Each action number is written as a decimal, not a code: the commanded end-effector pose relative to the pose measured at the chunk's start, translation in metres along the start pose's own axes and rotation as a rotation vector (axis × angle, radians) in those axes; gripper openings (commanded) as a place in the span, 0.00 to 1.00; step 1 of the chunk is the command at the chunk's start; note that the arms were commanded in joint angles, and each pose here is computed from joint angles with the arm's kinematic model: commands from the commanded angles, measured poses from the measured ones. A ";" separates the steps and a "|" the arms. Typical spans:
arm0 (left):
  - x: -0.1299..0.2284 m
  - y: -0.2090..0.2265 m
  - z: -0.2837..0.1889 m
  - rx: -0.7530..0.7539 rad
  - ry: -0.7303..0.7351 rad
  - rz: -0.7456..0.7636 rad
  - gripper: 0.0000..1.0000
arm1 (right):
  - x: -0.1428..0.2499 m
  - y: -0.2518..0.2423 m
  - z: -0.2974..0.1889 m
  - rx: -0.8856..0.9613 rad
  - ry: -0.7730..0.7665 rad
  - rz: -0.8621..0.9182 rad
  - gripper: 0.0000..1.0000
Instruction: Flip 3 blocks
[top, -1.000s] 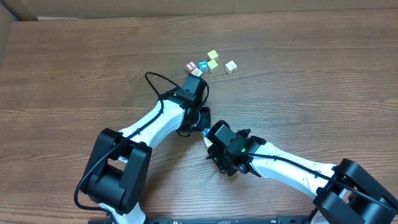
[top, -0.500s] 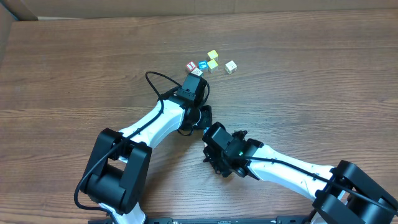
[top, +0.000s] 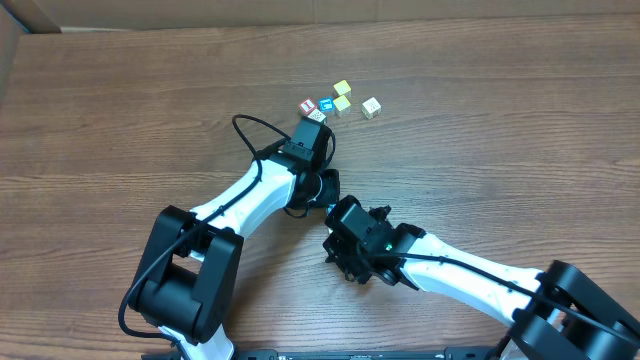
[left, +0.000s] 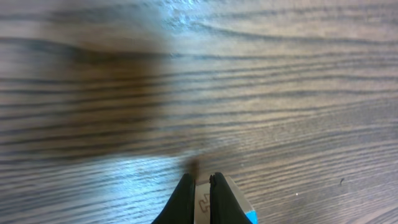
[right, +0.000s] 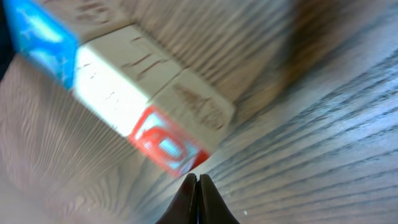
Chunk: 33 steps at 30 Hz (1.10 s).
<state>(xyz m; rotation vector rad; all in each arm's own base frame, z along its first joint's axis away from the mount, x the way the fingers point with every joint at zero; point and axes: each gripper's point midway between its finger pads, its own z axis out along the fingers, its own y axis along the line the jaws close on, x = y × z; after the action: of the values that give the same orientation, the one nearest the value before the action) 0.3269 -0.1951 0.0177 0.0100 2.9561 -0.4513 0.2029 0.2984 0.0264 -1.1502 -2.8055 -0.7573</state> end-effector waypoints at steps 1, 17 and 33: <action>-0.029 0.000 -0.022 0.005 -0.073 -0.002 0.04 | 0.006 0.041 -0.036 -0.131 -0.016 -0.207 0.04; 0.011 0.041 -0.050 -0.195 0.135 -0.082 0.04 | -0.113 0.032 -0.102 0.021 -0.096 -0.549 0.04; 0.021 0.032 -0.044 -0.131 0.177 -0.070 0.04 | -0.101 0.037 -0.031 0.044 -0.044 -0.721 0.04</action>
<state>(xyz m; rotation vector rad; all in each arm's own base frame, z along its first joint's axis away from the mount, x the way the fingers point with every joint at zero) 0.3027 -0.1492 0.0451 -0.1130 3.1705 -0.2456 0.3023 0.2326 0.0633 -0.2014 -3.2582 -0.6911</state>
